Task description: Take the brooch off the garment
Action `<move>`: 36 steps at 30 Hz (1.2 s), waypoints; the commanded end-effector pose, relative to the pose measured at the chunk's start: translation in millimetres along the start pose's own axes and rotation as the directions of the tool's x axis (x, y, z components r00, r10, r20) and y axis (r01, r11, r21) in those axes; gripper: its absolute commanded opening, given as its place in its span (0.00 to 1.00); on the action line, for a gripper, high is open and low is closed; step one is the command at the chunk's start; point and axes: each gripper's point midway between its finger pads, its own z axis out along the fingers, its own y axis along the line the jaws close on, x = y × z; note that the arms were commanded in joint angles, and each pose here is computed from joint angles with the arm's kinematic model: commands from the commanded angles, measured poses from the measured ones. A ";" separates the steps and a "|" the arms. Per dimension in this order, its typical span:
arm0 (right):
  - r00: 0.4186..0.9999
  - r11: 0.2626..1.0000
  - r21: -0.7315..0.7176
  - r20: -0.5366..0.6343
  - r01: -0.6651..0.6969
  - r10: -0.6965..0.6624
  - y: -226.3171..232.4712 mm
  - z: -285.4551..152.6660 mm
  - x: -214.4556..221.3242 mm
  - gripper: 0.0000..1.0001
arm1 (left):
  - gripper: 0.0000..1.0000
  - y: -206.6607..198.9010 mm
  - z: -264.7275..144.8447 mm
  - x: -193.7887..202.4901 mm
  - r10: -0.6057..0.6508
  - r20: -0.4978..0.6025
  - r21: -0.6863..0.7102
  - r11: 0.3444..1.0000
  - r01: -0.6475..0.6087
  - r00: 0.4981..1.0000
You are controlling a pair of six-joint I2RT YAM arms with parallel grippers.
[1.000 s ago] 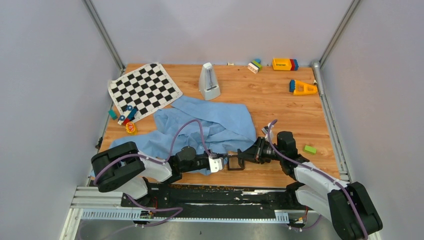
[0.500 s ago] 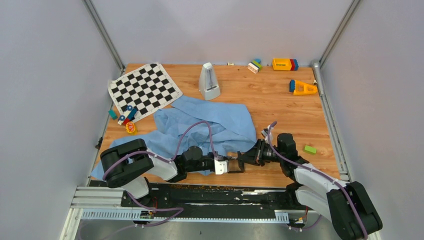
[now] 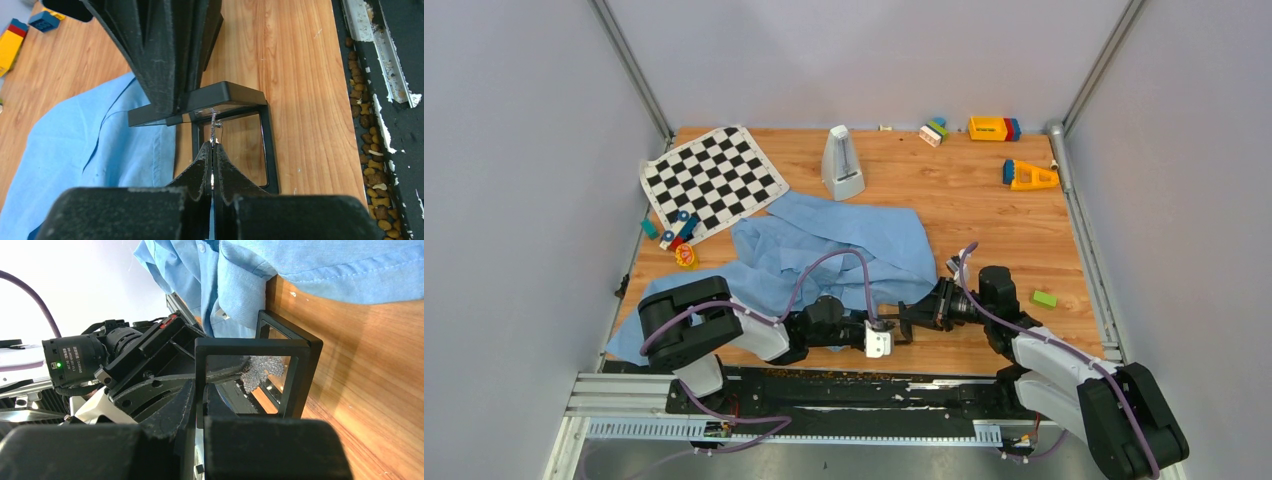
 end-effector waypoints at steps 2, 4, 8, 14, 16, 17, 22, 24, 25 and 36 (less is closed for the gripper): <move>0.999 0.999 -0.033 0.012 0.031 -0.030 5.9 0.2 -3.7 0.00 | 0.00 2.0 8.7 -6.3 0.057 -0.003 0.001 0.998 -0.057 0.998; 1.000 0.999 -0.031 0.009 0.030 -0.030 5.2 0.5 -3.2 0.00 | 0.00 2.5 10.4 -4.6 0.064 -0.020 0.000 0.998 -0.064 0.998; 0.999 0.999 -0.020 0.014 0.029 -0.029 1.6 0.7 -3.8 0.00 | 0.00 5.8 9.7 2.6 0.078 -0.069 -0.012 0.997 -0.080 0.995; 1.000 1.000 -0.015 0.018 0.025 -0.025 0.0 0.3 -4.4 0.00 | 0.00 9.3 5.9 2.5 0.100 -0.086 -0.024 0.994 -0.103 0.991; 0.999 1.000 -0.015 0.019 0.027 -0.027 0.2 0.1 -4.3 0.00 | 0.00 11.0 3.5 1.3 0.106 -0.087 -0.033 0.993 -0.109 0.991; 0.999 1.000 -0.015 0.019 0.026 -0.026 0.1 0.0 -4.3 0.00 | 0.00 11.9 2.8 1.0 0.106 -0.087 -0.037 0.993 -0.110 0.990; 1.000 1.000 -0.016 0.015 0.024 -0.024 0.0 -0.1 -3.9 0.00 | 0.01 12.6 3.6 0.9 0.102 -0.089 -0.040 0.994 -0.106 0.991; 1.000 1.000 -0.016 0.015 0.024 -0.024 0.2 -0.1 -3.7 0.00 | 0.04 12.7 4.6 1.1 0.100 -0.090 -0.041 0.994 -0.104 0.991; 1.000 1.000 -0.016 0.015 0.024 -0.024 0.2 -0.1 -3.9 0.00 | 0.05 12.7 4.7 1.2 0.099 -0.091 -0.041 0.994 -0.104 0.991; 0.999 0.999 0.019 0.032 0.027 -0.028 -4.5 0.2 -7.9 0.00 | 0.47 -21.5 5.3 -14.0 -0.027 -0.015 0.120 0.992 0.028 1.000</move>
